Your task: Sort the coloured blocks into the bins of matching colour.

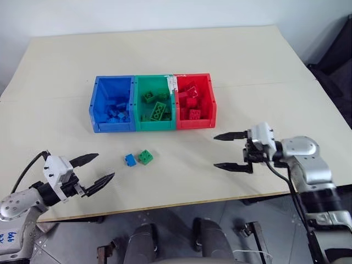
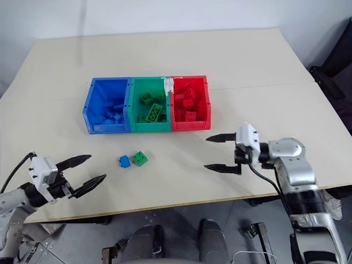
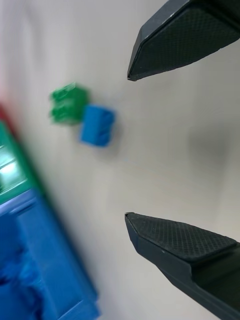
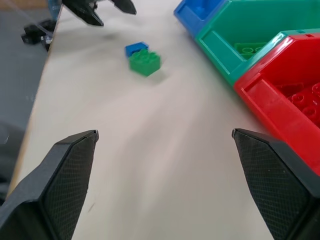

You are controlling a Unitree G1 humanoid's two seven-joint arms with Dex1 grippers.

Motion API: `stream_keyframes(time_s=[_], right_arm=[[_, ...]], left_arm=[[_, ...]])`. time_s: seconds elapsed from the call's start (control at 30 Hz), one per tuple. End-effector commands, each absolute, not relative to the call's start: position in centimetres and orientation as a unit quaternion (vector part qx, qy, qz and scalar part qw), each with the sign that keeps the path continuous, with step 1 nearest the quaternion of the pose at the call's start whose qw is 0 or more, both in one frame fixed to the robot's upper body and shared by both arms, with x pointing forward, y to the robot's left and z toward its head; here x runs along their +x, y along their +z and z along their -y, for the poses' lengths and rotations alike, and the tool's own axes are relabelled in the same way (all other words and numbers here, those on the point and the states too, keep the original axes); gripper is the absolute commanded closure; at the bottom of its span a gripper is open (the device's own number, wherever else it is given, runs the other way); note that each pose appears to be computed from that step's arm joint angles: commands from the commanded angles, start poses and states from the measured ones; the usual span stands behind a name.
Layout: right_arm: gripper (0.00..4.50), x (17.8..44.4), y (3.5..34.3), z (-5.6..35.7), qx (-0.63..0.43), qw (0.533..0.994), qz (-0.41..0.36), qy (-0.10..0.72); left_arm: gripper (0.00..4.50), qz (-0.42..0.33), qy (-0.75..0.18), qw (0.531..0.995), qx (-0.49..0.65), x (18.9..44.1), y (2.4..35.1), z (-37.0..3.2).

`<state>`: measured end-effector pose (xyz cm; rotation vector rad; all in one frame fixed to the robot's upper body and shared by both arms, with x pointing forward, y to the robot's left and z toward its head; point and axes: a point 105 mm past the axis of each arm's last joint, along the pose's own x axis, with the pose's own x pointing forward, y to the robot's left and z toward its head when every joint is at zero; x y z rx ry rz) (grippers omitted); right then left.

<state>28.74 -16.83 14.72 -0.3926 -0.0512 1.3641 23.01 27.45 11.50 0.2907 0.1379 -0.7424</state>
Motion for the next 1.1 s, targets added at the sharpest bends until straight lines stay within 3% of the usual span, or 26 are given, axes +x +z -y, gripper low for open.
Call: stream_keyframes(time_s=[0.03, 0.17, 0.33, 0.57, 0.73, 0.97, 1.1], right_arm=[[0.02, 27.8, 16.4, 17.2, -0.2, 0.749, 0.068, 0.628], [0.02, 27.4, 15.8, 18.2, -0.198, 0.755, 0.071, 0.622], [0.02, 27.7, 16.1, 17.7, -0.187, 0.771, 0.08, 0.604], [0.02, 27.0, 17.4, 16.5, -0.173, 0.768, 0.098, 0.609], [0.02, 26.4, 17.8, 15.5, -0.168, 0.769, 0.112, 0.607], [0.02, 25.7, 17.9, 14.8, -0.163, 0.774, 0.12, 0.599], [0.0, 25.7, 17.8, 14.7, -0.163, 0.777, 0.121, 0.596]], left_arm=[[0.0, -0.061, -0.363, 0.914, 0.171, 22.7, 12.5, -28.4], [0.0, -0.049, -0.371, 0.909, 0.184, 23.5, 13.3, -27.6], [0.0, -0.034, -0.441, 0.881, 0.17, 25.2, 15.1, -21.2], [0.0, -0.112, -0.468, 0.849, 0.219, 26.9, 14.9, -15.6], [0.0, -0.167, -0.418, 0.857, 0.251, 28.5, 14.1, -15.0], [0.0, -0.209, -0.408, 0.861, 0.222, 28.8, 12.9, -14.1], [0.89, -0.211, -0.413, 0.859, 0.216, 28.9, 12.7, -13.7]])
